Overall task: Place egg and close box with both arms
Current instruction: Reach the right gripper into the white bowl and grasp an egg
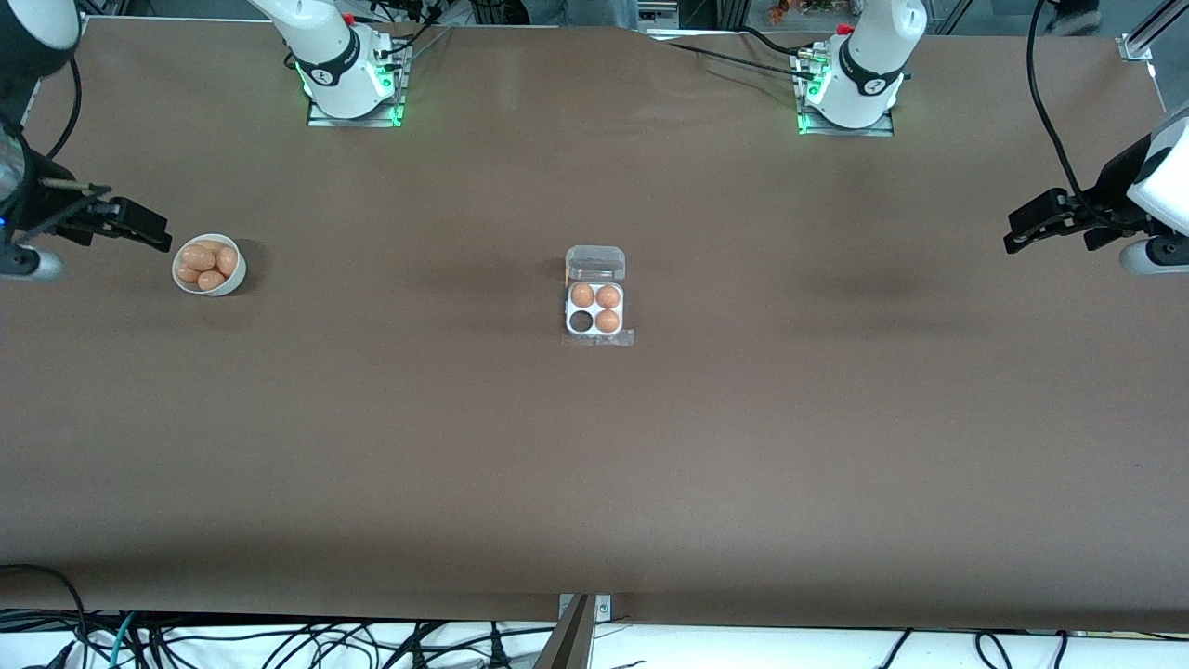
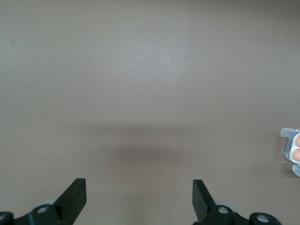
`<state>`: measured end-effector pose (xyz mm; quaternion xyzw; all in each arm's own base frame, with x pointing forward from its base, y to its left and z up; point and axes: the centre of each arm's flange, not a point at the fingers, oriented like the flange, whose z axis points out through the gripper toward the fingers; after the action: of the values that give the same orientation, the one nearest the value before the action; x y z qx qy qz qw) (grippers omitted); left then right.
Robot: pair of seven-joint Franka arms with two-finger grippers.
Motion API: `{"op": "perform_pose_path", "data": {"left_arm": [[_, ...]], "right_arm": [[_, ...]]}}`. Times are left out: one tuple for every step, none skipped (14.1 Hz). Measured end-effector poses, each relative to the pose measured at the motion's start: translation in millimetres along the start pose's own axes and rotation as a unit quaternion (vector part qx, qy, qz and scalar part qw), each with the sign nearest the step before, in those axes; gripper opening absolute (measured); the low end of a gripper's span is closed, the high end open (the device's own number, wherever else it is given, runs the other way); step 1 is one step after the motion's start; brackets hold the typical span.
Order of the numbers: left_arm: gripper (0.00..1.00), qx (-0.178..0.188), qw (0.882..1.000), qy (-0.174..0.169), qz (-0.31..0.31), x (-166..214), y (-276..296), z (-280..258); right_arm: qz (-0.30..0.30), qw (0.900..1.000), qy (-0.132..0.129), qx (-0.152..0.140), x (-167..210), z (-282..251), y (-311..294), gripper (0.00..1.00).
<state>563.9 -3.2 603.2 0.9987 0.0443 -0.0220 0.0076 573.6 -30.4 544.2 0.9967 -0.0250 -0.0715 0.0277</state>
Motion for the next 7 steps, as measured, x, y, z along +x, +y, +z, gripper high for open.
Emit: {"op": "perform_pose_path", "data": {"left_arm": [[1.0, 0.0, 1.0, 0.0, 0.0, 0, 0, 0], [1.0, 0.0, 1.0, 0.0, 0.0, 0, 0, 0], [1.0, 0.0, 1.0, 0.0, 0.0, 0, 0, 0], [1.0, 0.0, 1.0, 0.0, 0.0, 0, 0, 0], [1.0, 0.0, 1.0, 0.0, 0.0, 0, 0, 0], [1.0, 0.0, 1.0, -0.001, 0.0, 0, 0, 0], [1.0, 0.0, 1.0, -0.001, 0.0, 0, 0, 0]], "right_arm": [[0.004, 1.0, -0.026, -0.002, 7, 21, 11, 1.0], [0.011, 0.999, -0.052, -0.002, 15, 46, 23, 1.0], [0.019, 0.997, -0.076, -0.002, 21, 72, 36, 1.0], [0.024, 0.995, -0.094, -0.002, 25, 95, 48, 1.0], [0.022, 0.995, -0.1, -0.001, 28, 115, 59, 1.0], [0.016, 0.995, -0.099, 0.0, 28, 132, 71, 1.0], [0.007, 0.996, -0.092, 0.001, 25, 150, 85, 1.0]]}}
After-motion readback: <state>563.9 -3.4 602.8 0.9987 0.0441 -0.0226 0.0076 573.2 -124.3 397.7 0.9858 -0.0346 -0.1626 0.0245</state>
